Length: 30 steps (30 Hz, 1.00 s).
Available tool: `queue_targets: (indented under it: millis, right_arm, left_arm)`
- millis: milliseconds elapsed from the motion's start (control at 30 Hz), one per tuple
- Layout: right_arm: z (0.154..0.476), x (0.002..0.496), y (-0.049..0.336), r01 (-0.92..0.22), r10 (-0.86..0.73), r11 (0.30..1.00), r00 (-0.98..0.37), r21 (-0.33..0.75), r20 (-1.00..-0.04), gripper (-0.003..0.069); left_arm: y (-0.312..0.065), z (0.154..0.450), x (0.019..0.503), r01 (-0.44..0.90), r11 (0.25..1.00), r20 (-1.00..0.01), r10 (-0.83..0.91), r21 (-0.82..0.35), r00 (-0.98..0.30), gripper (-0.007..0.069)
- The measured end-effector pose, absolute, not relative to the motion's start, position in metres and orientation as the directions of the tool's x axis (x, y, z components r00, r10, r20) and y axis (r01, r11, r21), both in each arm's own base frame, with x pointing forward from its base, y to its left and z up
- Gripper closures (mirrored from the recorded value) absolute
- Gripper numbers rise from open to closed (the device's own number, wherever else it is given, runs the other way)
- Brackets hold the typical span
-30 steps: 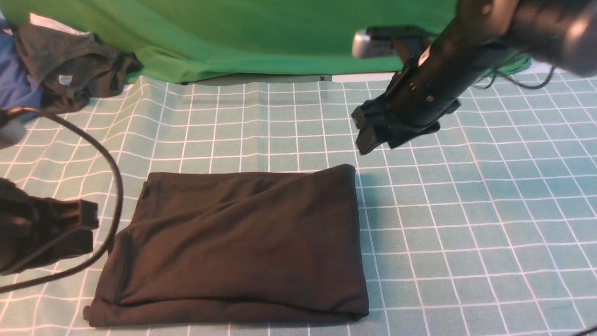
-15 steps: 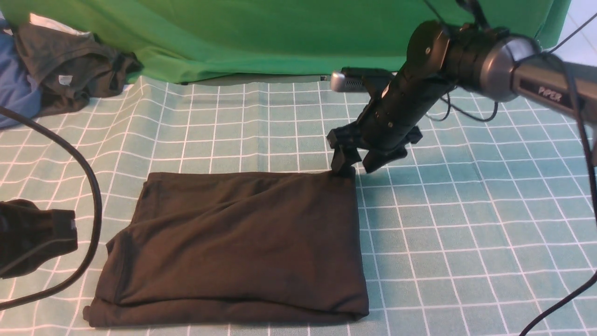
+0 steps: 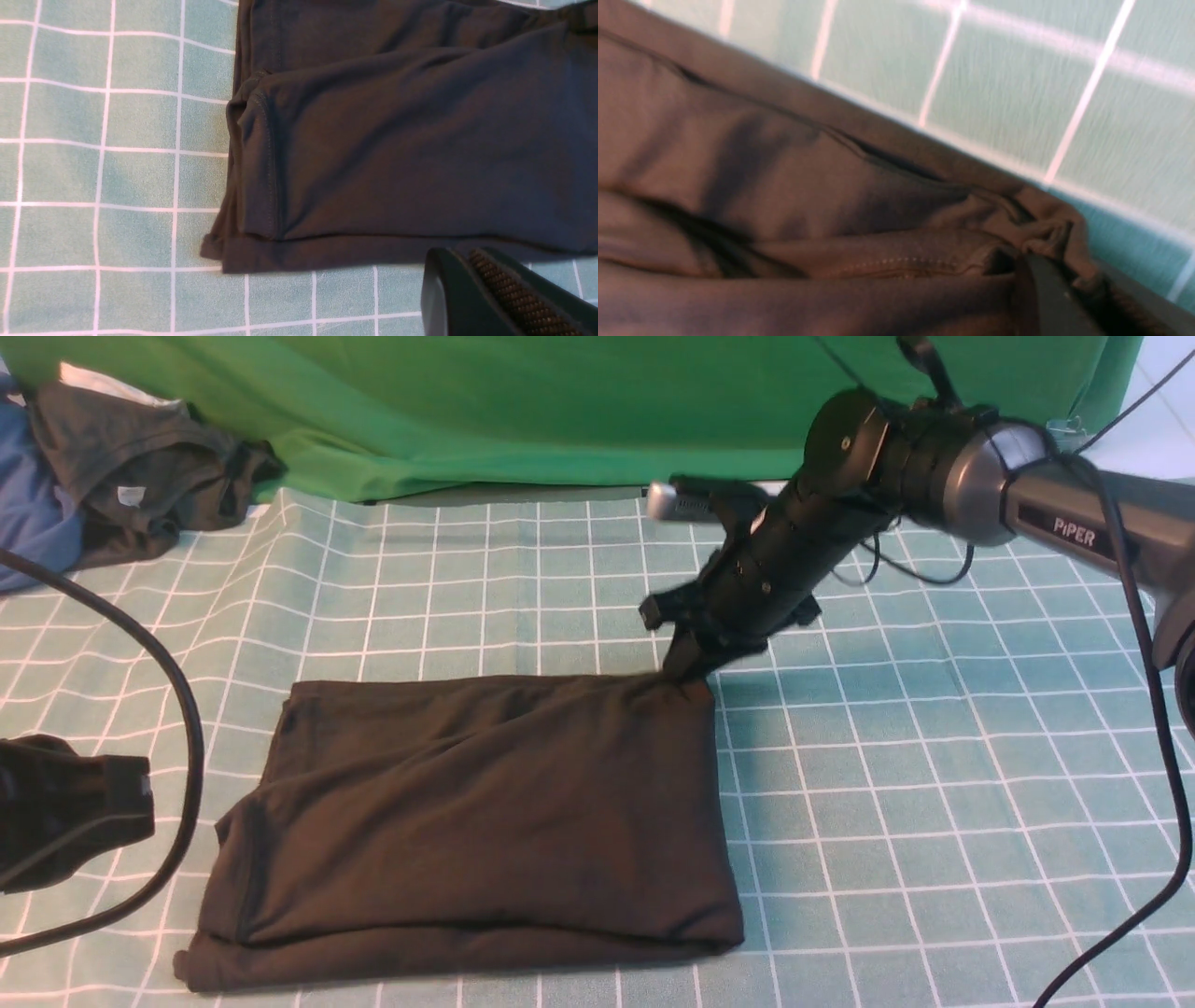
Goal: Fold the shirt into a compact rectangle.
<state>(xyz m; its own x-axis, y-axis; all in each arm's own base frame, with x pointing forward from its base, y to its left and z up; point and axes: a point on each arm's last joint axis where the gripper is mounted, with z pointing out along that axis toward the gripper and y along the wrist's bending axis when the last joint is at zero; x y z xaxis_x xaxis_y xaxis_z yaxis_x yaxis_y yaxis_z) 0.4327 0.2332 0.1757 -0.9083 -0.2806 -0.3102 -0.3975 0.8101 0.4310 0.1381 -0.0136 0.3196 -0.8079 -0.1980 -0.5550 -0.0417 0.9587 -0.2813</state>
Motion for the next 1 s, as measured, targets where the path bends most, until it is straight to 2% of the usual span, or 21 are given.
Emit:
queue_targets:
  millis: [133, 333, 400, 467, 533, 567, 600, 633, 667, 700, 767, 833, 867, 900, 933, 1000]
  right_arm:
    - [0.192, 0.453, 0.210, -0.350, -0.196, 0.827, -0.913, 0.440, -0.358, 0.0602]
    - [0.192, 0.473, 0.168, -0.261, -0.096, 0.864, -0.925, 0.430, -0.369, 0.0600]
    - [0.191, 0.476, 0.159, -0.251, -0.088, 0.876, -0.923, 0.412, -0.376, 0.0575]
    - [0.190, 0.478, 0.154, -0.251, -0.092, 0.886, -0.920, 0.391, -0.382, 0.0515]
    - [0.193, 0.479, 0.149, -0.254, -0.102, 0.892, -0.919, 0.375, -0.380, 0.0391]
    - [0.194, 0.479, 0.148, -0.254, -0.102, 0.893, -0.918, 0.373, -0.382, 0.0391]
    - [0.201, 0.478, 0.144, -0.268, -0.128, 0.897, -0.918, 0.352, -0.374, 0.0285]
    - [0.203, 0.477, 0.143, -0.270, -0.130, 0.897, -0.917, 0.348, -0.376, 0.0275]
    - [0.218, 0.475, 0.139, -0.298, -0.173, 0.903, -0.911, 0.308, -0.376, 0.0215]
    - [0.222, 0.474, 0.138, -0.302, -0.177, 0.904, -0.908, 0.302, -0.380, 0.0213]
    - [0.253, 0.466, 0.131, -0.343, -0.239, 0.912, -0.890, 0.224, -0.389, 0.0251]
    - [0.287, 0.455, 0.124, -0.365, -0.271, 0.918, -0.864, 0.158, -0.424, 0.0396]
    - [0.307, 0.448, 0.120, -0.371, -0.275, 0.919, -0.848, 0.136, -0.453, 0.0501]
    - [0.327, 0.439, 0.117, -0.376, -0.275, 0.918, -0.829, 0.122, -0.488, 0.0557]
    - [0.335, 0.436, 0.116, -0.379, -0.273, 0.918, -0.820, 0.118, -0.502, 0.0565]
    - [0.384, 0.409, 0.109, -0.388, -0.260, 0.917, -0.760, 0.095, -0.596, 0.0615]
  left_arm:
    - [-0.014, 0.320, 0.138, -0.042, 0.959, -0.554, -0.198, -0.281, -0.809, 0.0613]
    - [-0.014, 0.320, 0.138, -0.042, 0.959, -0.554, -0.198, -0.281, -0.809, 0.0613]
    - [-0.014, 0.320, 0.138, -0.042, 0.959, -0.554, -0.198, -0.281, -0.809, 0.0613]
    - [-0.014, 0.320, 0.138, -0.042, 0.959, -0.554, -0.198, -0.281, -0.809, 0.0613]
    - [-0.014, 0.320, 0.138, -0.042, 0.959, -0.554, -0.198, -0.281, -0.809, 0.0613]
    - [-0.014, 0.320, 0.138, -0.042, 0.959, -0.554, -0.198, -0.281, -0.809, 0.0613]
    - [-0.014, 0.320, 0.138, -0.042, 0.959, -0.554, -0.198, -0.281, -0.809, 0.0613]
    - [-0.014, 0.320, 0.138, -0.042, 0.959, -0.554, -0.198, -0.281, -0.809, 0.0613]
    - [-0.014, 0.320, 0.138, -0.042, 0.959, -0.554, -0.198, -0.281, -0.809, 0.0613]
    - [-0.014, 0.320, 0.138, -0.042, 0.959, -0.554, -0.198, -0.281, -0.809, 0.0613]
    - [-0.013, 0.320, 0.138, -0.042, 0.959, -0.556, -0.197, -0.279, -0.807, 0.0613]
    - [-0.013, 0.320, 0.139, -0.042, 0.960, -0.564, -0.197, -0.276, -0.802, 0.0613]
    - [-0.013, 0.320, 0.139, -0.042, 0.960, -0.567, -0.198, -0.276, -0.799, 0.0613]
    - [-0.013, 0.320, 0.139, -0.042, 0.961, -0.570, -0.198, -0.275, -0.798, 0.0613]
    - [-0.013, 0.320, 0.139, -0.042, 0.961, -0.570, -0.198, -0.275, -0.798, 0.0613]
    - [-0.013, 0.320, 0.139, -0.033, 0.963, -0.573, -0.187, -0.267, -0.798, 0.0613]
